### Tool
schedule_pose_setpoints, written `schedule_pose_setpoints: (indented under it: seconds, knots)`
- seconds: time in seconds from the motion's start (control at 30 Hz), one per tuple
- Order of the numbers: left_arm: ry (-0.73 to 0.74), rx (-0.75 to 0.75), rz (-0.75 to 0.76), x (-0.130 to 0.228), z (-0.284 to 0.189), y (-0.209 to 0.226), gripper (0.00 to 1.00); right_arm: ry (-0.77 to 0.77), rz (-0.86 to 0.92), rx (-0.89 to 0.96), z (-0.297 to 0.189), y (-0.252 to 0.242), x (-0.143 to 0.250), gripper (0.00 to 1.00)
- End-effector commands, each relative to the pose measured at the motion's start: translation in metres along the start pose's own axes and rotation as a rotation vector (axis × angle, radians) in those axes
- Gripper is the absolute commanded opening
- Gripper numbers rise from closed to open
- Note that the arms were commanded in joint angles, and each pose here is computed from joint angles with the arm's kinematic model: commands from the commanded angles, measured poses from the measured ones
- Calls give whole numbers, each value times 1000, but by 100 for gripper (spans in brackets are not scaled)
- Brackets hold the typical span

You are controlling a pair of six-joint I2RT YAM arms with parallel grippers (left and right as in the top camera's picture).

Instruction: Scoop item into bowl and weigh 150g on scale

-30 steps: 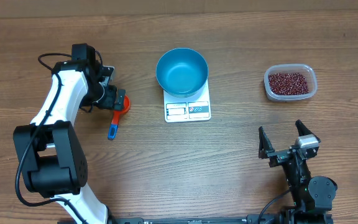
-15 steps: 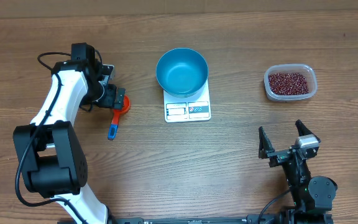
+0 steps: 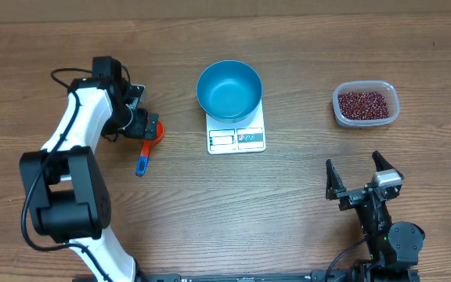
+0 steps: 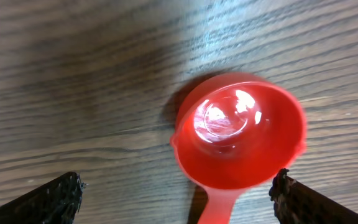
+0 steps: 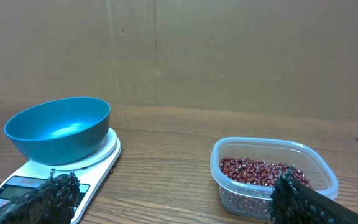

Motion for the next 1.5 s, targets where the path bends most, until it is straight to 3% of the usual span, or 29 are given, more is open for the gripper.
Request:
schedule_pose_setpoints:
  seconds: [0.0, 1.47]
  knots:
    - [24, -10, -21, -2, 9, 4, 100, -3, -2, -4, 0, 1, 2, 100]
    - [36, -26, -23, 0, 12, 6, 99, -3, -2, -4, 0, 1, 2, 100]
Point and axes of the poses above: each gripper's point midway between its finger pads, its own z axis out along the fingers, its own y axis along the line the jaws close on, x = y × z, the point moved 5 cm from there along -z, back along the fingers, and after that the axes turned 12 degrees about -z, right-handed, at the moved point
